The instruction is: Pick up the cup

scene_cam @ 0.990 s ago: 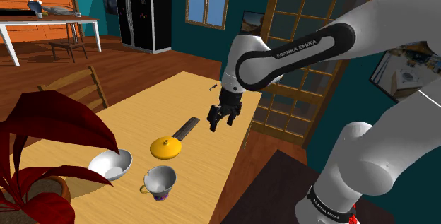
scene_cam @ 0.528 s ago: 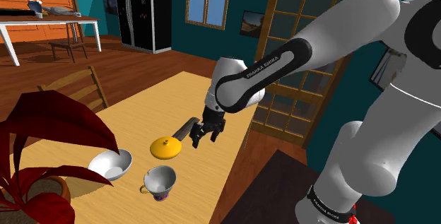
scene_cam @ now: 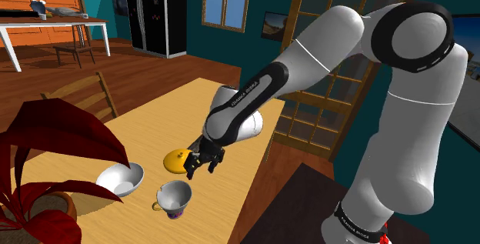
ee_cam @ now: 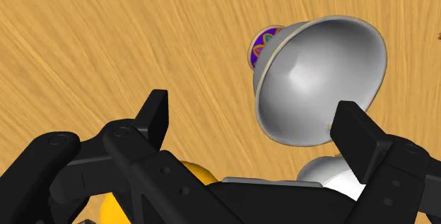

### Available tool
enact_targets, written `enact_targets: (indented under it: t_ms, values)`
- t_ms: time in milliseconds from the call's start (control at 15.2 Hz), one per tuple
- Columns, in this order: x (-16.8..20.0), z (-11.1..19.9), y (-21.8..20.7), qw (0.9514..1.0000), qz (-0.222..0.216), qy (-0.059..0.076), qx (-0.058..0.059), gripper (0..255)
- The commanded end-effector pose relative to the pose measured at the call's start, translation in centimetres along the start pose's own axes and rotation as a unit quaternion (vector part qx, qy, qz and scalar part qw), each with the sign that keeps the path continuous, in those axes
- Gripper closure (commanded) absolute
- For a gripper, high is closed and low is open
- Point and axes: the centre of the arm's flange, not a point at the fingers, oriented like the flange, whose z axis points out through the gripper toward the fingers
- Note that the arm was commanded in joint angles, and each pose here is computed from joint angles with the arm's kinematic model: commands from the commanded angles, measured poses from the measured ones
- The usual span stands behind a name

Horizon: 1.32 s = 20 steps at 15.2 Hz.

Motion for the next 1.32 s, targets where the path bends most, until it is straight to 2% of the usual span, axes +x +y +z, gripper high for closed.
enact_targets:
  t_ms: [0, 198, 792, 858, 1254]
  values:
    - [0.8, 2.4, -0.7, 0.9999, 0.002, 0.001, 0.010, 0]
    - [1.7, 5.4, -2.0, 0.9997, 0.004, 0.001, 0.024, 0]
    - [1.6, 9.2, -0.9, 0.9997, 0.004, 0.001, 0.024, 0]
    - [1.5, 9.2, -0.9, 0.9997, 0.004, 0.001, 0.024, 255]
    - [1.5, 9.2, -0.8, 0.9997, 0.004, 0.001, 0.024, 255]
